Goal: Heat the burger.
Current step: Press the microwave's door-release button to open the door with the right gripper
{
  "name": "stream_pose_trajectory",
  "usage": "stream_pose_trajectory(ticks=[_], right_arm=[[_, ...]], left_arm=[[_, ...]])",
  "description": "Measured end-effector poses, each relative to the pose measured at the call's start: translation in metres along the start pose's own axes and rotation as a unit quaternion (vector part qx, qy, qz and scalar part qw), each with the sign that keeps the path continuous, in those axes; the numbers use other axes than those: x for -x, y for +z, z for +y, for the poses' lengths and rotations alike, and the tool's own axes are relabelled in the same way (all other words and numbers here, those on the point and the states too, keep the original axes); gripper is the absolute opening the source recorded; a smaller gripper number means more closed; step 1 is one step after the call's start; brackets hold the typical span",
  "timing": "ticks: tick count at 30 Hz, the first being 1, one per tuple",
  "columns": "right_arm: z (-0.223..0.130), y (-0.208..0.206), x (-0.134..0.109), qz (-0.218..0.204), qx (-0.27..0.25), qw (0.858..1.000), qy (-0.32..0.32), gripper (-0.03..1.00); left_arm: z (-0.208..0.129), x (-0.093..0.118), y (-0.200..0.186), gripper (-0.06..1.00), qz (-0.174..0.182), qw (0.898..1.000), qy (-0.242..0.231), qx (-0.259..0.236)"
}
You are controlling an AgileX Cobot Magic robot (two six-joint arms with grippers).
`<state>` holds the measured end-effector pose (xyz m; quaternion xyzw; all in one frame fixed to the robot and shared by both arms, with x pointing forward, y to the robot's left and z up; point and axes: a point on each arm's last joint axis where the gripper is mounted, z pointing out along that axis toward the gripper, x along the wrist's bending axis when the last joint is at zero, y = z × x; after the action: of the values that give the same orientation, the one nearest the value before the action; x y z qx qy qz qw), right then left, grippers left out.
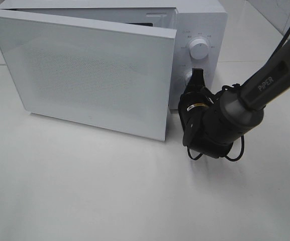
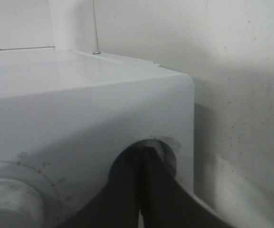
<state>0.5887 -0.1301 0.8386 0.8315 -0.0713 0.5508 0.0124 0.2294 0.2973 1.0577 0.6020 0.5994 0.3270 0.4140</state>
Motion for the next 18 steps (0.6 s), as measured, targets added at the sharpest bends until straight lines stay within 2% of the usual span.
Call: stream_pose_trajectory(ticks=[8, 18], right_arm=[[-0.0005, -0.0001, -0.0006, -0.003, 0.002, 1.000, 0.002, 0.02], [0.0040, -0.0041, -0.0049, -0.032, -0.022, 0.999, -0.018, 0.02]], left_arm=[[0.0000, 0.0000, 0.0000, 0.99, 0.000, 1.000, 0.000, 0.000], [0.0000, 0.0000, 0.0000, 0.99, 0.000, 1.000, 0.000, 0.000]])
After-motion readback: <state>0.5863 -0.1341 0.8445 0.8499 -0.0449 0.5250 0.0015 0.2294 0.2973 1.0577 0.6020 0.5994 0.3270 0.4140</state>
